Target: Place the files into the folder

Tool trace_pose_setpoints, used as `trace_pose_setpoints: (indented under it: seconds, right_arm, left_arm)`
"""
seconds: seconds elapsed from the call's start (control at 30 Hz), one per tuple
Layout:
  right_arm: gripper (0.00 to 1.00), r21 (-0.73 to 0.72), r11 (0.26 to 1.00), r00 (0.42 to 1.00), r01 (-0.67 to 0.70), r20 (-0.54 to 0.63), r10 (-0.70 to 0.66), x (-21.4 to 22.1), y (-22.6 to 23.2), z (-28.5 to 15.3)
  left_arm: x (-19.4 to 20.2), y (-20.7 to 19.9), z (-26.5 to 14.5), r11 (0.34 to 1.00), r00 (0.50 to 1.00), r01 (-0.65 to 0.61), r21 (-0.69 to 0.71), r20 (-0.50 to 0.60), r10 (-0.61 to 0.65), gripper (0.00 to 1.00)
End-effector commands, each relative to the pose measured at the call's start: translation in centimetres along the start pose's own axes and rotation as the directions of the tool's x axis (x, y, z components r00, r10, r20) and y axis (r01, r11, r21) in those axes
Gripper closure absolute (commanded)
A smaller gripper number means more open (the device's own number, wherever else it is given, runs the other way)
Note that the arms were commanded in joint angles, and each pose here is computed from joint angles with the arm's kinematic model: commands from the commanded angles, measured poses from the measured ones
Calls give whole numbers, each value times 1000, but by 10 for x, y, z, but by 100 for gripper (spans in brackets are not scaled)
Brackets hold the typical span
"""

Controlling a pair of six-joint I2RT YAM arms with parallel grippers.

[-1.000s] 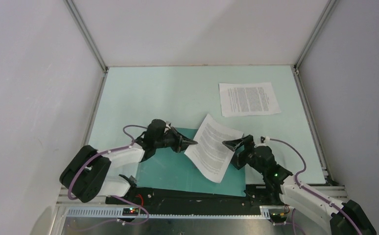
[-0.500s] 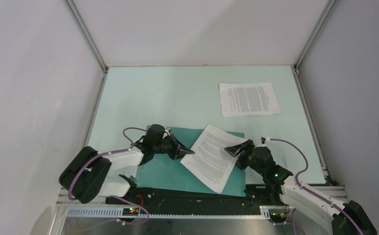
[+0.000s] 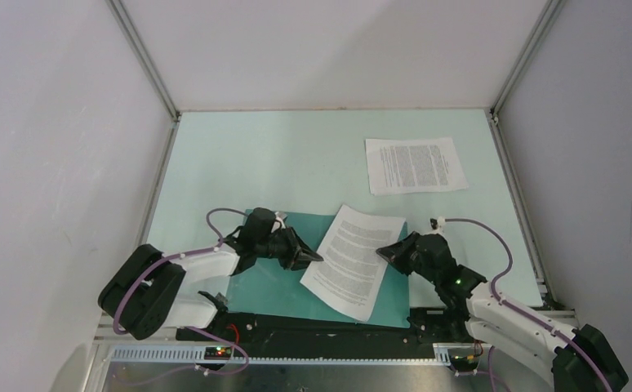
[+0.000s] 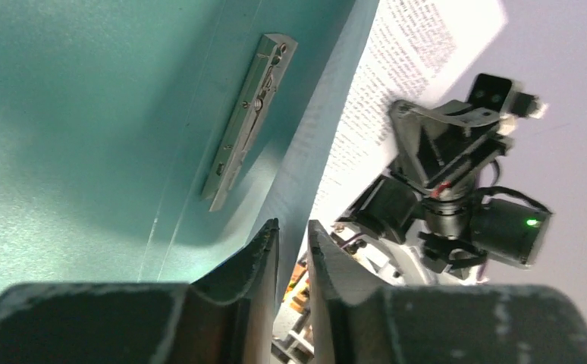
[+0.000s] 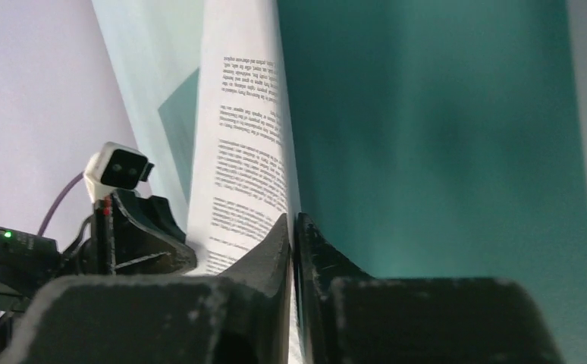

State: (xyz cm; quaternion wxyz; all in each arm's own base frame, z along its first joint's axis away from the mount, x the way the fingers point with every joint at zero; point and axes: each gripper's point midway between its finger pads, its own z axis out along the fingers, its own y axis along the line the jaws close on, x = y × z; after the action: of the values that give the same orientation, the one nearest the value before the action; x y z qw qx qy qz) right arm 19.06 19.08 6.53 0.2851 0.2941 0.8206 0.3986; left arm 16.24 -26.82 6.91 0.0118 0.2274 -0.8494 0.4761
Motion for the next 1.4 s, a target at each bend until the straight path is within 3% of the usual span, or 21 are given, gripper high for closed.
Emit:
trace_pose_setpoints:
  seconds: [0.0,0.07,0.1,0.13,0.17,0.27,0.47,0.6,0.93,1.13,1.37]
  right_arm:
    - [97,-1,996,995,85,43,-85,-14,23,-5]
    - [100,44,989,987,144,64,-147,-24,30,-12]
    - [100,25,982,978,189,84,-190,-32,50,-19]
    - [100,85,973,971,217,86,-224,-37,42,-24]
    - [100,65,962,956,266,113,-272,-47,65,-34]
    - [100,158,924,915,347,160,-371,-74,77,-60]
    - [100,159,875,835,457,263,-484,-115,134,-116]
    - [100,165,865,805,475,315,-502,-132,149,-138]
    - [100,143,861,793,489,339,-507,-142,161,-154]
    - [100,139,859,785,492,357,-507,-144,164,-161]
    - [100,142,858,777,494,371,-509,-147,168,-165]
  left_arm:
    - [-4,-11,-6,987,987,-161,-9,25,161,65]
    - [-8,5,-12,971,976,-207,-122,45,214,52]
    - [-18,0,-13,957,961,-244,-154,90,260,48]
    - [-20,7,-16,938,949,-282,-201,89,304,44]
    - [-28,3,-17,922,931,-308,-233,127,343,44]
    - [-39,18,-16,845,880,-369,-387,148,452,43]
    - [-44,33,6,728,820,-405,-553,133,557,52]
    - [-36,33,25,694,809,-425,-582,101,580,55]
    - [-29,21,40,677,790,-440,-590,103,604,60]
    - [-37,36,34,583,751,-456,-672,61,658,69]
    - [-29,43,37,494,707,-515,-700,-21,707,69]
